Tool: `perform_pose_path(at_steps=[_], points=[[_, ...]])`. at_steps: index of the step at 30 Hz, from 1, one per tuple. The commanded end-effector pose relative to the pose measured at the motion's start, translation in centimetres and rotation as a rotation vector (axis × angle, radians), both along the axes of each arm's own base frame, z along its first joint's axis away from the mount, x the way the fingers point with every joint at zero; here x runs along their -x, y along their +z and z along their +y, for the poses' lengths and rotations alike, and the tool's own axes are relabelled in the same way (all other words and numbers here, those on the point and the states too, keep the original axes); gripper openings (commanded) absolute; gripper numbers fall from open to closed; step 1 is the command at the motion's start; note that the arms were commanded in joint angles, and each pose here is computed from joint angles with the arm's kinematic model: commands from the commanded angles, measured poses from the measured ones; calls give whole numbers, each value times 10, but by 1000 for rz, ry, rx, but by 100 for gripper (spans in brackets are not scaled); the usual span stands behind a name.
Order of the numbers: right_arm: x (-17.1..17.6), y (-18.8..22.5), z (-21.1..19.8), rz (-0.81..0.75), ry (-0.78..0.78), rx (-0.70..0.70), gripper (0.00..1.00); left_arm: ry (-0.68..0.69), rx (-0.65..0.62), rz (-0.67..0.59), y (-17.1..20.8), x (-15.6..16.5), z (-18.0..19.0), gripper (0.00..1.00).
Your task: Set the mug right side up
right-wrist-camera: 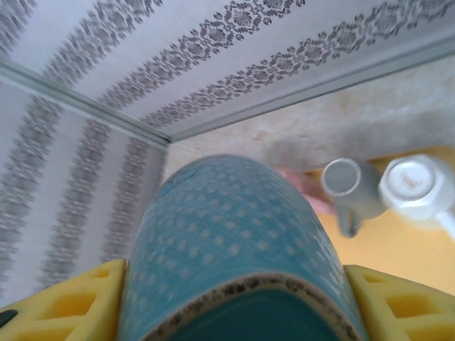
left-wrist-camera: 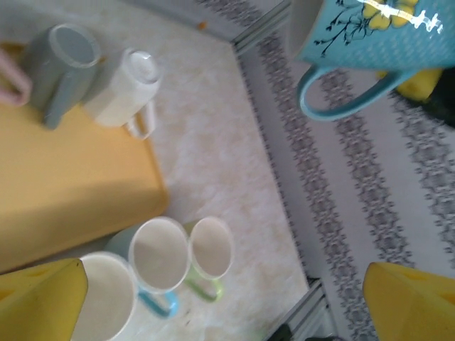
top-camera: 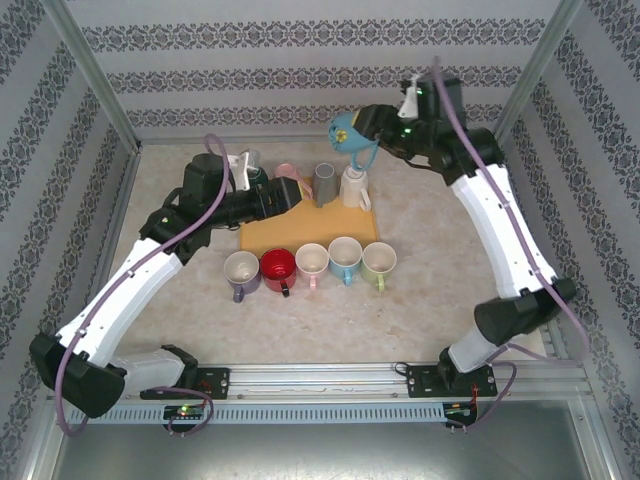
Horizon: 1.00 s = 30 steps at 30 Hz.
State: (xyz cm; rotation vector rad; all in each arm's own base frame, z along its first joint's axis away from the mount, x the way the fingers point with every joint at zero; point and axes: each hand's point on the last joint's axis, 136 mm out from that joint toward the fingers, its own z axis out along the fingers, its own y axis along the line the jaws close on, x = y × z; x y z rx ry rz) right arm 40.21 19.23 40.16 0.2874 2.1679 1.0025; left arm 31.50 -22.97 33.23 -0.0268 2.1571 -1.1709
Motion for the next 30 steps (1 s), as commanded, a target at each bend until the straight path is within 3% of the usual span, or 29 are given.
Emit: perform_pose_path(at_steps=[1, 8, 15, 30], points=[[18, 55, 5, -16, -2, -354, 15, -74, 234, -130, 42, -18, -24, 97], [36, 68, 3, 18, 22, -557, 18, -205, 495, -207, 67, -29, -58, 93], [50, 64, 2, 25, 33, -615, 18, -321, 634, -277, 90, -23, -76, 87], [52, 45, -1, 64, 11, -699, 18, -393, 662, -224, 85, -24, -102, 54]])
